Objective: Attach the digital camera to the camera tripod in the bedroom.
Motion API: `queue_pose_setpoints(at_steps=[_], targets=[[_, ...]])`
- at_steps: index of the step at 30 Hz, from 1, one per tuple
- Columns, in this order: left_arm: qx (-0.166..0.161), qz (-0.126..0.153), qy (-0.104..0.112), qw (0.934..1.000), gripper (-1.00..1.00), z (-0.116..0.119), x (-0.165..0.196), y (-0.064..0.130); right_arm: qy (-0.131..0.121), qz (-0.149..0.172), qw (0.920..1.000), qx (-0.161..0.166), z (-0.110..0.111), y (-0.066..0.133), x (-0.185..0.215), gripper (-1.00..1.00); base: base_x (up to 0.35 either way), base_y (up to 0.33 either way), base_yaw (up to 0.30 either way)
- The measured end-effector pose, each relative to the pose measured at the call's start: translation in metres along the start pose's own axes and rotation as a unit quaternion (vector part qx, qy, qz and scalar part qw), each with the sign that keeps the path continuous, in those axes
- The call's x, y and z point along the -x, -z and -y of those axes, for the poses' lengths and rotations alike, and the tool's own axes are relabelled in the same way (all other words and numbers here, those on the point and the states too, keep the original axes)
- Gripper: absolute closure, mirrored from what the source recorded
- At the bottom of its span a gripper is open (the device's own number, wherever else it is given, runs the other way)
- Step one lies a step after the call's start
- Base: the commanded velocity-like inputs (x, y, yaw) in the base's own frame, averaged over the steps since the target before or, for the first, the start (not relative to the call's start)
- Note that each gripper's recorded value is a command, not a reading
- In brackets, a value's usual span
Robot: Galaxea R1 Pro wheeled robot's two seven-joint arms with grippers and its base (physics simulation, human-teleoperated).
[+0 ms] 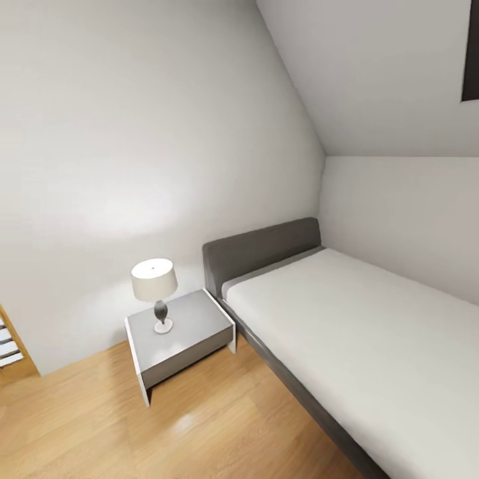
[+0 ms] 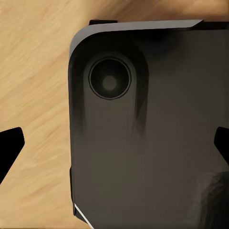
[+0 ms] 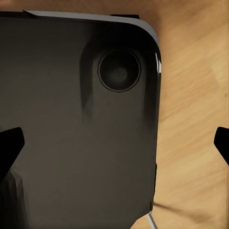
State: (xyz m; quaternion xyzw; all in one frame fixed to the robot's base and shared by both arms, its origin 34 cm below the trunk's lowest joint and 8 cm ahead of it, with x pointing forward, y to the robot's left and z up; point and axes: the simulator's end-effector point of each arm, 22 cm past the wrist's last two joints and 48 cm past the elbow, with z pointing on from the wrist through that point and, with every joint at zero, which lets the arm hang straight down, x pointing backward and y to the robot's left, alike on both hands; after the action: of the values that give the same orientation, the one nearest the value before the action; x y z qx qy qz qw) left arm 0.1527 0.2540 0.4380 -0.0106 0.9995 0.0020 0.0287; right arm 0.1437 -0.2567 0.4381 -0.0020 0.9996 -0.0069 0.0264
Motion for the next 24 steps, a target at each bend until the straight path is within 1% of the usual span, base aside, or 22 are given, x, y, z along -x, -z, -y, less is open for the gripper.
queue_pose_setpoints(at_steps=[24], targets=[[0.000, 0.000, 0.000, 1.0000, -1.00, 0.0004, 0.0002, 0.0000, 0.000, 0.000, 1.0000, 0.000, -0.0001, 0.0000, -0.0002, -1.00, 0.000, 0.000, 0.199]])
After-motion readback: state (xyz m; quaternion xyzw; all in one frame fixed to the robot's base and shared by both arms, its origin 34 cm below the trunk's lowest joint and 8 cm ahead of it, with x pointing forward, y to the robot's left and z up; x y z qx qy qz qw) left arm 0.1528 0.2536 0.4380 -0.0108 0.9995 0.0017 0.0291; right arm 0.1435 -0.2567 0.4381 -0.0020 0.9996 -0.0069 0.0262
